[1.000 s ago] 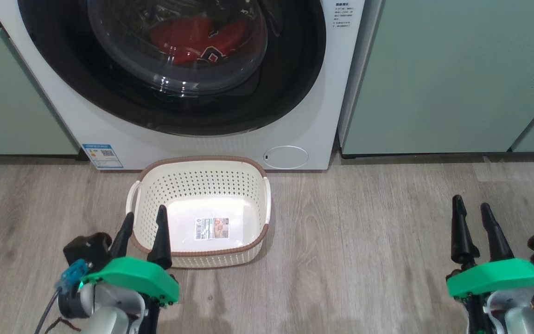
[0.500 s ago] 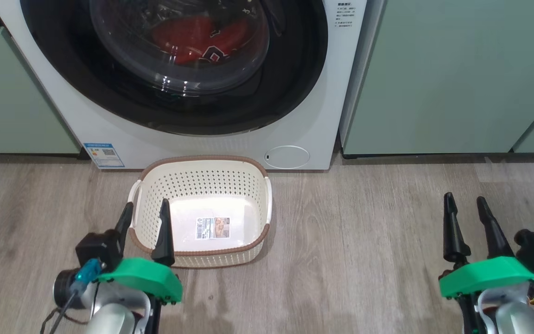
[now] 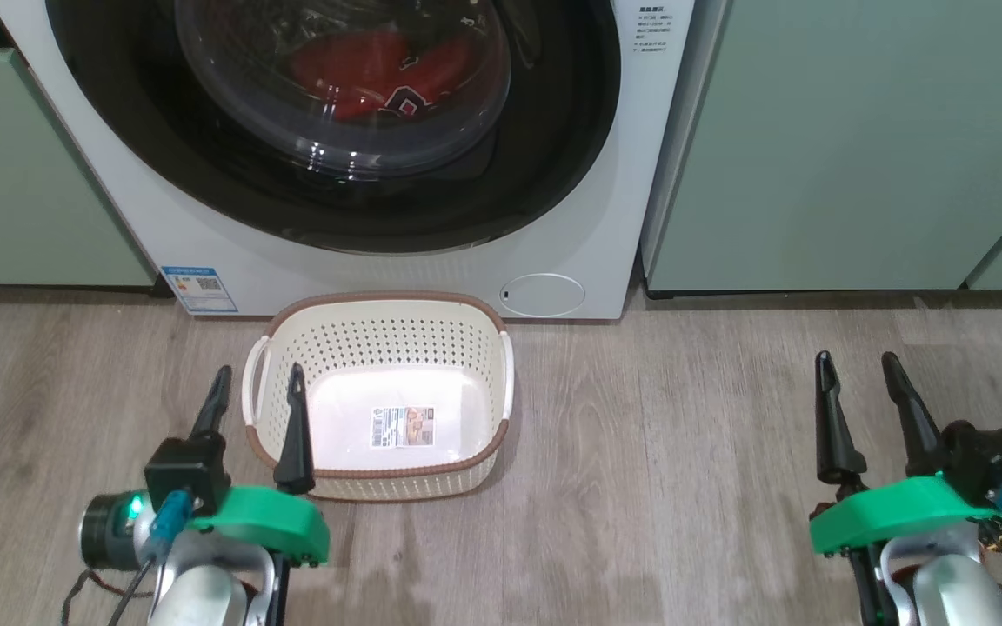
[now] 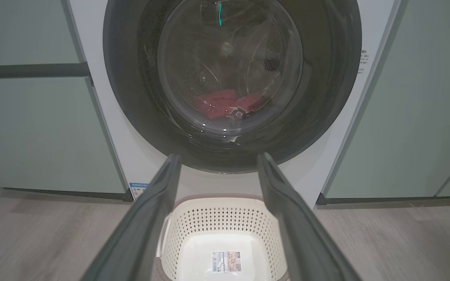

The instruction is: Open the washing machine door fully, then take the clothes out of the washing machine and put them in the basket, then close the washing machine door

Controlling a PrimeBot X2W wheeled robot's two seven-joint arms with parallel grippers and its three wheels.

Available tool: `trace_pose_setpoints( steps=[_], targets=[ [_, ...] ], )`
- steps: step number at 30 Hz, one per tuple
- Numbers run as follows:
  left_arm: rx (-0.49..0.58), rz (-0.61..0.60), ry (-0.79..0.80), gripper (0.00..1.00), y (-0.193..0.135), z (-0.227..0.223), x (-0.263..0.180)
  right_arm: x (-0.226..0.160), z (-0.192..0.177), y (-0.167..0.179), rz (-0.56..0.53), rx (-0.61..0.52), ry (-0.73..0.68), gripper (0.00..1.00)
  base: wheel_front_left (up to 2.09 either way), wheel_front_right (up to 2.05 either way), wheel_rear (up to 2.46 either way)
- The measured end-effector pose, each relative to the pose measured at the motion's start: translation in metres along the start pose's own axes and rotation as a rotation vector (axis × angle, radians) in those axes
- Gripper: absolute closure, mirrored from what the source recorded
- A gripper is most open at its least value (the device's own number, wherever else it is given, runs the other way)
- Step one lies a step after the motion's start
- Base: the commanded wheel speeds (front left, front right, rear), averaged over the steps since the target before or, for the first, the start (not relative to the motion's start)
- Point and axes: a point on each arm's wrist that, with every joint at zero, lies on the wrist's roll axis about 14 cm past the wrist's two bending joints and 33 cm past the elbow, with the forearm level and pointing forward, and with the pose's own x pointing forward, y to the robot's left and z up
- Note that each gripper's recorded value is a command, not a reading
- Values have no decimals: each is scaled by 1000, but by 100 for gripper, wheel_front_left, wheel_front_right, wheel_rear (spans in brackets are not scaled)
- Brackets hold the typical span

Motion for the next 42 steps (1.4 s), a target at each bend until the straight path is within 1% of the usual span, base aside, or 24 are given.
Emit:
trace_pose_setpoints(
  steps=[16, 29, 36, 37, 39, 40, 42],
  targets=[
    [143, -11, -29, 0, 8, -3, 2, 1, -3, 9, 47, -148, -8, 0, 0, 0, 0],
    [129, -12, -17, 0, 11, -7, 4, 1, -4, 9, 50, -148, -5, 0, 0, 0, 0],
    [116, -11, -12, 0, 10, -8, 4, 2, -3, 9, 46, -119, -11, 0, 0, 0, 0],
    [115, -10, -11, 0, 10, -9, 4, 2, -3, 9, 45, -112, -11, 10, 0, 0, 0],
    [115, -9, -8, 0, 11, -10, 4, 3, -3, 9, 41, -88, -13, 80, 0, 0, 0],
    [113, -6, -6, 0, 11, -10, 4, 4, -2, 8, 35, -69, -17, 100, 0, 0, 0],
    [107, -7, 3, 0, 11, -13, 3, 8, 3, 1, 6, 2, -35, 100, 0, 0, 0]
  ],
)
